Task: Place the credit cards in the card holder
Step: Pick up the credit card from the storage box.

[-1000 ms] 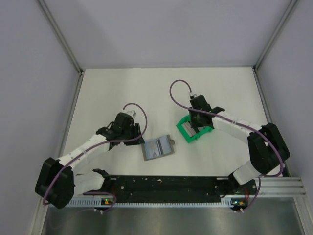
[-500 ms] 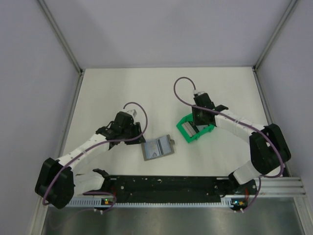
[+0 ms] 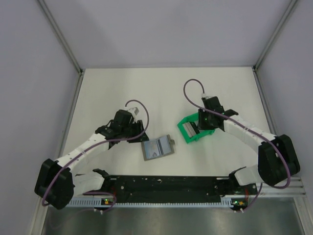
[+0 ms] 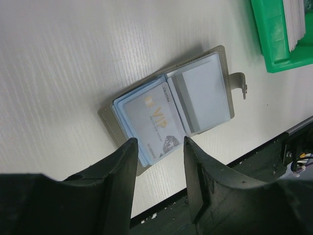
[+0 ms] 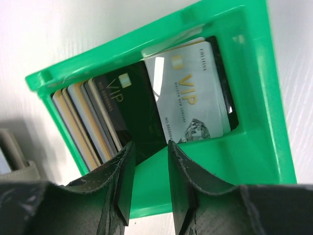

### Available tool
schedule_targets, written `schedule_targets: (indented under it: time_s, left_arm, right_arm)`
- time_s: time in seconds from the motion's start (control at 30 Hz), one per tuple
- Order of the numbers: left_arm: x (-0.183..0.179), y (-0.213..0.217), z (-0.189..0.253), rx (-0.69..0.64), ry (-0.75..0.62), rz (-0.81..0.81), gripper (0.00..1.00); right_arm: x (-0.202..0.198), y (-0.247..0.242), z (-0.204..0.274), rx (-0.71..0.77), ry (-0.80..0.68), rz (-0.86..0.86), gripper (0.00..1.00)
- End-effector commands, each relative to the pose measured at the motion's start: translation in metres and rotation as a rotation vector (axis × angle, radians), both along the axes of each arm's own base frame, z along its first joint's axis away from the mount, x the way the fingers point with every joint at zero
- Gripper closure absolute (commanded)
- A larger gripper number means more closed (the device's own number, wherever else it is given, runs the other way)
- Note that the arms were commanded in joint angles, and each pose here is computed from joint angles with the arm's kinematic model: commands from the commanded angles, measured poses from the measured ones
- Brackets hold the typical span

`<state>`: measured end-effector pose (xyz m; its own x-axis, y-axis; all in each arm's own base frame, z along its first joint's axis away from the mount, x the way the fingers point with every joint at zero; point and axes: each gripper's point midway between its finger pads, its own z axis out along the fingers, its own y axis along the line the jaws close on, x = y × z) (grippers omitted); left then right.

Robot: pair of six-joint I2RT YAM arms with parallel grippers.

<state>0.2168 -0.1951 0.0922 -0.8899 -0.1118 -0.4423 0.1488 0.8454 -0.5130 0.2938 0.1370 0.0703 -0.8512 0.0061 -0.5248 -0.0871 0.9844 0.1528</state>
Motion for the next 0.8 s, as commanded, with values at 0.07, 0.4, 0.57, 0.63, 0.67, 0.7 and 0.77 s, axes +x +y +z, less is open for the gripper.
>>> schedule_targets:
  time_s: [0.07,0.4,0.57,0.63,0.67,0.7,0.77]
  left_arm:
    - [0.014,-0.020,0.035,-0.097,-0.094,-0.031,0.53]
    - [0.016,-0.067,0.055,-0.160,-0.142,-0.122,0.48]
    - [0.021,-0.100,0.053,-0.149,-0.133,-0.176,0.46]
    - [0.024,-0.112,0.051,-0.142,-0.127,-0.189,0.46]
    - [0.026,-0.117,0.048,-0.142,-0.120,-0.192,0.46]
    - [0.026,-0.122,0.047,-0.144,-0.112,-0.196,0.46]
    - [0.029,-0.131,0.044,-0.143,-0.099,-0.202,0.46]
  right_arm:
    - [-0.028,0.007,0.007,0.106,0.021,0.007,0.66]
    - [-0.014,0.008,0.024,0.117,-0.045,-0.020,0.59]
    - [0.006,0.017,0.027,0.121,-0.058,-0.019,0.55]
    - [0.012,0.020,0.027,0.130,-0.061,-0.013,0.54]
    - [0.014,0.023,0.027,0.133,-0.063,-0.010,0.54]
    - [0.016,0.023,0.026,0.135,-0.062,-0.012,0.53]
    - [0.018,0.026,0.024,0.138,-0.057,-0.005,0.53]
